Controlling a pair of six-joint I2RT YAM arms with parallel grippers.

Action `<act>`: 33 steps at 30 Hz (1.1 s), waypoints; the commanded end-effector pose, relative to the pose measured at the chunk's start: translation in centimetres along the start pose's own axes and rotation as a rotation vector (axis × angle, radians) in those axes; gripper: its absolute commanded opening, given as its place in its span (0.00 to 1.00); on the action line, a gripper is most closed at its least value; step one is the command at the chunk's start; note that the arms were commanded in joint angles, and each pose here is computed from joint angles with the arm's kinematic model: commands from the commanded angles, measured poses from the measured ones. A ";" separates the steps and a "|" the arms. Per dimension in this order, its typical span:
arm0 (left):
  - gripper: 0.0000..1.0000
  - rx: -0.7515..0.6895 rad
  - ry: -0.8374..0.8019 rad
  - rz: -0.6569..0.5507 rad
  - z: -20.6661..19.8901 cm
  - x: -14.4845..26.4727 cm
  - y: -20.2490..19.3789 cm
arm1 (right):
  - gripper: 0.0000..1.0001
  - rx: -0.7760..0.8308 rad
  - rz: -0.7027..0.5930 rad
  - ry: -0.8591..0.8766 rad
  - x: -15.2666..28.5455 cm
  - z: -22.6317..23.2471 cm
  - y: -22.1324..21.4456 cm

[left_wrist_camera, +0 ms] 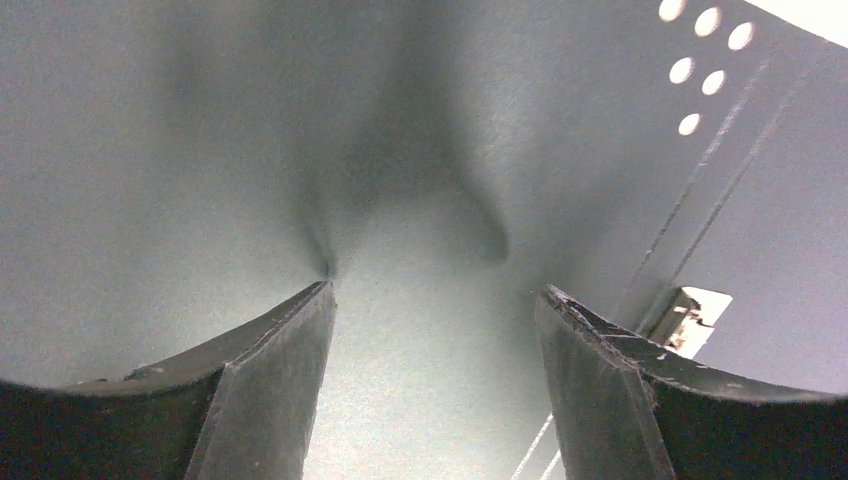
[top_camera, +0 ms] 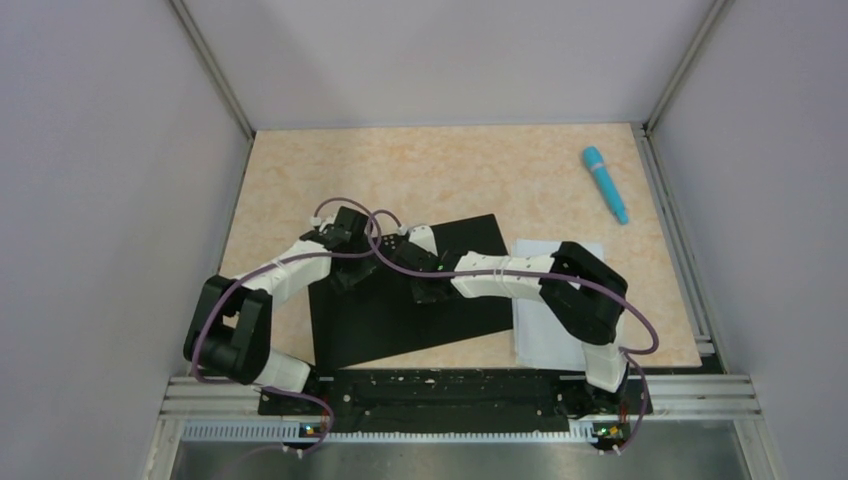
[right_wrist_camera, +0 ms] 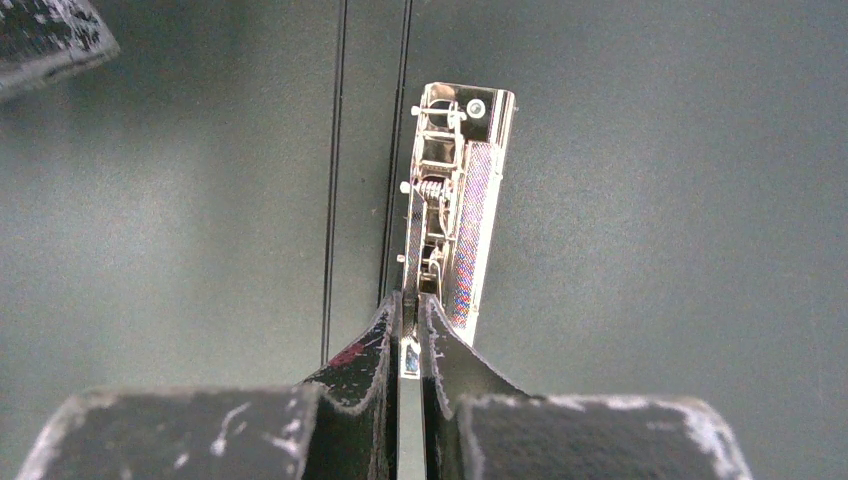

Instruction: Put the files into the folder

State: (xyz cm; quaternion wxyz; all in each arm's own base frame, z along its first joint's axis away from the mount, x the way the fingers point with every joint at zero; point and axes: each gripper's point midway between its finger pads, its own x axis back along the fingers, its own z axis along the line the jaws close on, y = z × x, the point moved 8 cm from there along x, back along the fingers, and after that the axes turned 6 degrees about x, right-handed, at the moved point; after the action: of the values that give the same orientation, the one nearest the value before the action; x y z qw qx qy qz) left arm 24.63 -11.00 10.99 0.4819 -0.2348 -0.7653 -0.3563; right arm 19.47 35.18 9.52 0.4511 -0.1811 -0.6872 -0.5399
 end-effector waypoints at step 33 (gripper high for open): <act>0.78 0.020 0.194 -0.058 0.9 -1.3 -1.2 | 0.12 0.044 -0.002 0.102 2.5 -0.1 -0.3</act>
State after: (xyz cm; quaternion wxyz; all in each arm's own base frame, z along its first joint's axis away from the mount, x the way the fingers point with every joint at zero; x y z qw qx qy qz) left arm 23.53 -10.93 9.54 0.5382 -0.1785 -0.7278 -0.3858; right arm 18.12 34.22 12.02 0.4878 -0.1440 -0.6669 -0.5445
